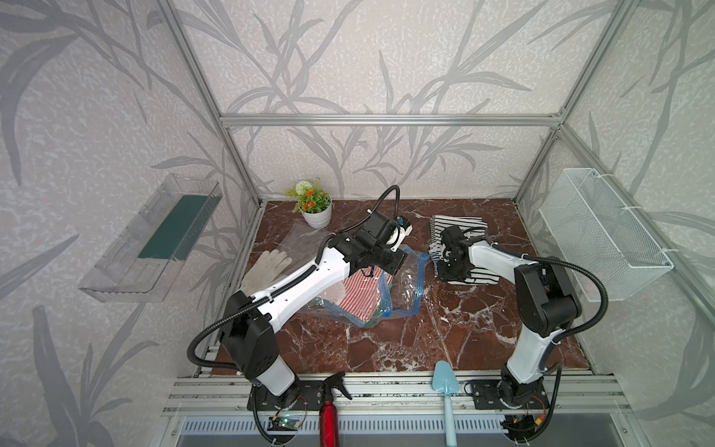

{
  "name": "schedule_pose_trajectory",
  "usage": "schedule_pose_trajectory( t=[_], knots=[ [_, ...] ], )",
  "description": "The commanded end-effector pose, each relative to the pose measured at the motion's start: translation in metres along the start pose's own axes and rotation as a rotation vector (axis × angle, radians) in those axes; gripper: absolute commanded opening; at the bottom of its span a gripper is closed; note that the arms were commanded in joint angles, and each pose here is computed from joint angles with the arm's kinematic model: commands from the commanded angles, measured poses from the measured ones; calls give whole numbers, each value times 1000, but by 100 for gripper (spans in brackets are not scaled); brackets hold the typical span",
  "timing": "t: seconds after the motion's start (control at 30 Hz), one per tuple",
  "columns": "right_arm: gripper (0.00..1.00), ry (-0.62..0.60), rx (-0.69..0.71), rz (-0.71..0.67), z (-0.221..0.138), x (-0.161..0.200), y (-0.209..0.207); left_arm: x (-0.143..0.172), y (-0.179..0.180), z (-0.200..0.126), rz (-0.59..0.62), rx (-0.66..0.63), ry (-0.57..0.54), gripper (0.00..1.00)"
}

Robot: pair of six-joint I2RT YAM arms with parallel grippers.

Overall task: Take the tank top out of the vacuum bag
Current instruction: Adjust the tank top.

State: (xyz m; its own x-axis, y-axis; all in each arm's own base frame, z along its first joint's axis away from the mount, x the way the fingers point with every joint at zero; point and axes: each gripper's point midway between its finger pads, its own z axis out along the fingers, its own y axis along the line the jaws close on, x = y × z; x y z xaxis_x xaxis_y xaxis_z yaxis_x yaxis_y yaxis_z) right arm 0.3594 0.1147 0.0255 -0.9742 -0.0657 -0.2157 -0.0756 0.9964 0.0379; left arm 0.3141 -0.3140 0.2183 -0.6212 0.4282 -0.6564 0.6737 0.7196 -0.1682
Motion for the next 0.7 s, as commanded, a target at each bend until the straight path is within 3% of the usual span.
schedule_pose_trajectory(
  t=[0.0, 0.17, 0.43, 0.6, 0.67],
  knots=[
    [22, 0, 26, 5, -3, -3, -4, -9, -2, -10, 27, -4, -23, 0],
    [0, -23, -11, -1, -15, -6, 2, -10, -4, -11, 27, 3, -29, 0],
    [0, -101, -147, -36, -50, -15, 25, -11, -5, -13, 23, 8, -35, 0],
    [0, -81, -195, -71, -43, -12, 41, -12, -7, -15, 23, 14, -40, 0],
    [10, -57, -197, -75, -38, -10, 43, -13, -6, -15, 26, 10, -41, 0]
  ],
)
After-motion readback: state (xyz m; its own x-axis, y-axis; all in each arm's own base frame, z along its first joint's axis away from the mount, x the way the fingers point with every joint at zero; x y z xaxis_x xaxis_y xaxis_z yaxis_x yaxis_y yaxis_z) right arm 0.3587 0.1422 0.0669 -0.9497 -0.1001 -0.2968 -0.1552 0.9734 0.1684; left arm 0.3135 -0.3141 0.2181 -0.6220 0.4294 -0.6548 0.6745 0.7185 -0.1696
